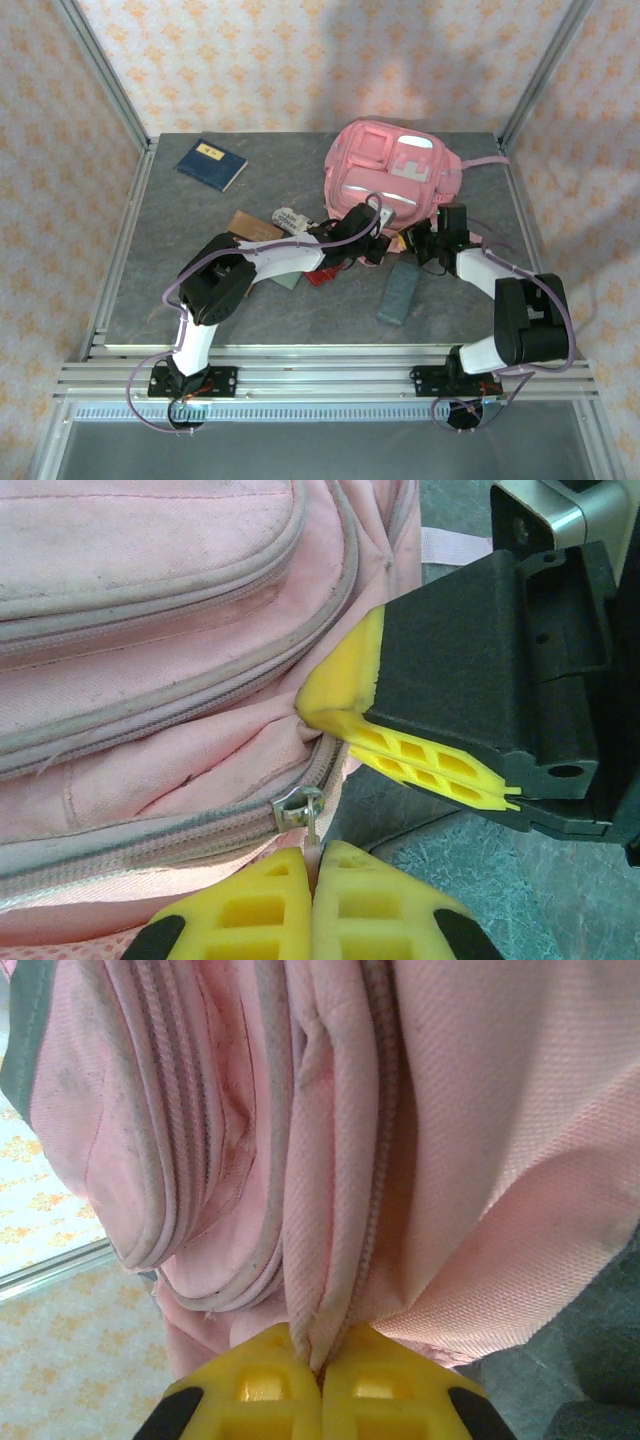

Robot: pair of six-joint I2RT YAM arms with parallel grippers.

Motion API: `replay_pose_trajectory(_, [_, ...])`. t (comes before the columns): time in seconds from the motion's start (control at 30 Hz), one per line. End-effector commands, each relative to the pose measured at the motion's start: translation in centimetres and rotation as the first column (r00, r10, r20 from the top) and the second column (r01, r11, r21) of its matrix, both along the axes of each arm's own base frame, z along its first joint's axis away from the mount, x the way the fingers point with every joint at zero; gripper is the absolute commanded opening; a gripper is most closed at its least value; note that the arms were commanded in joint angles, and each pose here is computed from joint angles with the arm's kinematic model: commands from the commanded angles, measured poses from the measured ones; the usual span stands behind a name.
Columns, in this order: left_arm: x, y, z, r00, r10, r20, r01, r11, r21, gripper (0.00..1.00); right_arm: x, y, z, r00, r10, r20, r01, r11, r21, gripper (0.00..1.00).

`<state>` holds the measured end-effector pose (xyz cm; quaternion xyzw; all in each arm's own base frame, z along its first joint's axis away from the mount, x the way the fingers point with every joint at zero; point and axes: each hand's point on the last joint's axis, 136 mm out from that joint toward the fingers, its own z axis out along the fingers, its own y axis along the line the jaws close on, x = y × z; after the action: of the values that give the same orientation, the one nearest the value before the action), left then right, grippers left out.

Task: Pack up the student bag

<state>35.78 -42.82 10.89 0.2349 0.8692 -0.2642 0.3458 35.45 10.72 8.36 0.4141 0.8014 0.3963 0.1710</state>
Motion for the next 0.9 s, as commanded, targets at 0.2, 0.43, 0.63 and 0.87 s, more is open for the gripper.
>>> replay_pose_trajectory(0.2, [3.1, 7.9, 1.8, 0.984, 0.169, 0.062, -0.171, 0.985, 0.029, 0.0, 1.7, -3.6, 3.9, 0.984, -0.079, 0.16, 0.089, 0.995, -0.054, 0.0])
replay_pose_trajectory(0.43, [5.4, 13.8, 1.3, 0.954, 0.294, 0.064, -0.298, 0.952, 0.069, 0.0, 1.0, -5.4, 4.8, 0.976, -0.114, 0.187, 0.129, 0.989, -0.067, 0.0])
replay_pose_trajectory(0.63, [2.9, 11.8, 2.3, 0.976, 0.208, 0.068, -0.212, 0.975, 0.062, 0.0, 1.3, -4.6, 6.1, 0.973, -0.066, 0.221, 0.08, 0.995, -0.054, 0.0])
replay_pose_trajectory(0.87, [-2.8, 8.4, 2.9, 0.995, 0.065, 0.081, -0.071, 0.995, 0.066, 0.0, 1.8, -5.3, 8.0, 0.963, -0.006, 0.268, 0.044, 0.99, -0.137, 0.0])
